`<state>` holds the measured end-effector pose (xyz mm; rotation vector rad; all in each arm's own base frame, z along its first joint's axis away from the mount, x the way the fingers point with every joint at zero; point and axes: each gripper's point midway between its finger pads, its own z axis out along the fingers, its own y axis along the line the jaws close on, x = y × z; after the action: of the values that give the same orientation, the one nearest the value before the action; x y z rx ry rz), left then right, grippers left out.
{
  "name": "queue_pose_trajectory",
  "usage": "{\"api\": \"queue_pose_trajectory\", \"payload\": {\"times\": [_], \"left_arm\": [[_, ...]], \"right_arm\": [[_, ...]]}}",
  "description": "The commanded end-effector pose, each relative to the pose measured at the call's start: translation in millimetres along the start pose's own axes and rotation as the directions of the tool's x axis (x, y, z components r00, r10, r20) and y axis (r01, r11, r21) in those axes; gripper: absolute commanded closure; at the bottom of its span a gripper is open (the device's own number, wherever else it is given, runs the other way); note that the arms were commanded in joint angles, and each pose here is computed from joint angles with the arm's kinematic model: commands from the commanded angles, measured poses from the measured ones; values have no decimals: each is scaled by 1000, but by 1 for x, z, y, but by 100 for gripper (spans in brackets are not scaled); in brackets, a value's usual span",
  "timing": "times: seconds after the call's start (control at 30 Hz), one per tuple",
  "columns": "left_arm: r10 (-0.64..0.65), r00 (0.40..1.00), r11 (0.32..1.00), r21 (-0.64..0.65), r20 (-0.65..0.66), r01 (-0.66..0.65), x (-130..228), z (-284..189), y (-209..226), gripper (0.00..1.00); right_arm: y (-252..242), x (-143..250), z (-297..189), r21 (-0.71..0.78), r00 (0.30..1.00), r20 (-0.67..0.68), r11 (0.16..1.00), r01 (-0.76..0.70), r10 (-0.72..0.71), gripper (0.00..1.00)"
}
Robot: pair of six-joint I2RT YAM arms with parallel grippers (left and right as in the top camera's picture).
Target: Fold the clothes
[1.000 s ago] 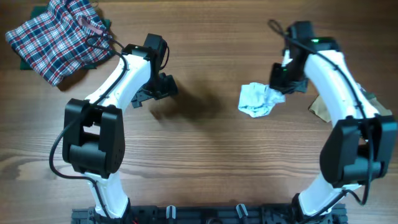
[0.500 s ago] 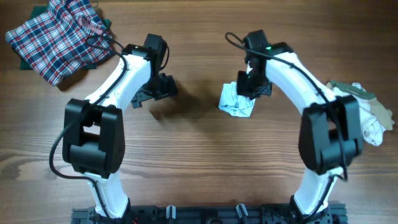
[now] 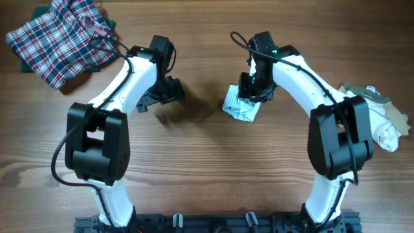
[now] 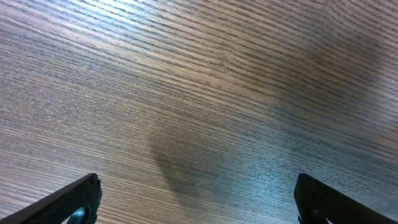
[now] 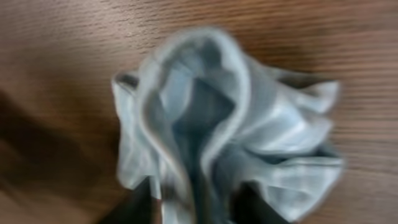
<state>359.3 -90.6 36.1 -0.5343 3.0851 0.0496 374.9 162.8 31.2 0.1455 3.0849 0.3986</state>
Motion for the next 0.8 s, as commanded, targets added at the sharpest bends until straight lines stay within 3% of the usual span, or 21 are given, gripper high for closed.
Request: {"api": "queue_pose_trajectory", "payload": {"times": [0.0,0.17,0.77], "left_arm": [[-15,1000,1000,13,21,15,-2,-8,-2,0],[-15,1000,1000,13,21,15,-2,-8,-2,0],[-16,999,1000,19,30,15,-4,-8,-3,0]], "right_arm": [[10,12,13,-19,999,-48,1000,18,-19,43],[13,10,9,-29,999,-40,999,21,-22,42],[91,-14,-54,-350,980,66,915,201,-190,31]]}}
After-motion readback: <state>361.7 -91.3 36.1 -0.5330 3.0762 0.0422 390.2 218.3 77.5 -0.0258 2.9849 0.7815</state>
